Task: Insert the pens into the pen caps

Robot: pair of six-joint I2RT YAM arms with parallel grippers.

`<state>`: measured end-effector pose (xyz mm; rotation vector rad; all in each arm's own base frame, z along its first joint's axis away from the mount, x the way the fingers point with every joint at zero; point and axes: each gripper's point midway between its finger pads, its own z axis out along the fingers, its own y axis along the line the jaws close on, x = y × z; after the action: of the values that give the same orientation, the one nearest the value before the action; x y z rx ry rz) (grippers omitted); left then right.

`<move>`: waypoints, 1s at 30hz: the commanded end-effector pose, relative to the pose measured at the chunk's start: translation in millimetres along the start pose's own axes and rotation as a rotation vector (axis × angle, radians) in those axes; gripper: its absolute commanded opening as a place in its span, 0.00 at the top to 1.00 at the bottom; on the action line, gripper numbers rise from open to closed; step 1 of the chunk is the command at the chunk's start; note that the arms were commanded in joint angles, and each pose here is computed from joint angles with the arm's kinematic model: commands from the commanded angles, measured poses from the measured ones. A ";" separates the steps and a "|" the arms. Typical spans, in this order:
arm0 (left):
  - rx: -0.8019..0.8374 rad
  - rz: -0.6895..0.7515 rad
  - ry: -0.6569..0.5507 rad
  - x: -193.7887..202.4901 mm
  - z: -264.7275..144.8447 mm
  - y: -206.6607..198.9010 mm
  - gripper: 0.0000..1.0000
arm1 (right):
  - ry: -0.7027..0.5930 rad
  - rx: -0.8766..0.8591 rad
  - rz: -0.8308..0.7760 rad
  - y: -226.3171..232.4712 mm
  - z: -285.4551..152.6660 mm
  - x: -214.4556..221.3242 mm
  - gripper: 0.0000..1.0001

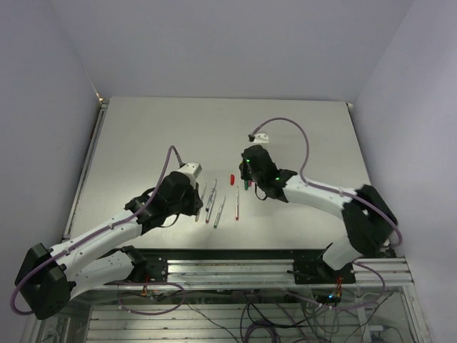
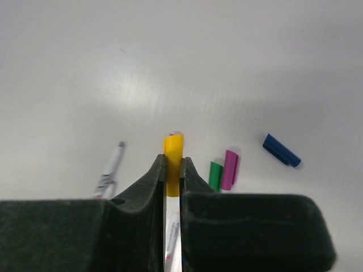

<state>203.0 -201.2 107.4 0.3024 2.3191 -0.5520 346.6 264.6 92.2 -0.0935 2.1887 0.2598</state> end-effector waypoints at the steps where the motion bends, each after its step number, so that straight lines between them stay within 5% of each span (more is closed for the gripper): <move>1: 0.178 0.027 -0.120 -43.9 -5.5 -41.8 0.93 | -0.219 -0.183 0.040 19.6 -44.2 -58.4 1.00; 14: 0.653 -0.041 -0.302 -91.0 -36.0 -134.0 0.93 | -0.630 -0.638 0.122 44.0 -186.9 -129.3 1.00; 30: 0.817 -0.066 -0.340 -102.4 -57.1 -172.0 0.93 | -0.826 -0.860 0.122 54.1 -231.4 -130.4 1.00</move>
<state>186.6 -331.0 237.6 0.4432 1.8003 -1.3920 239.9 264.9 314.2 -0.2690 1.2710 1.0452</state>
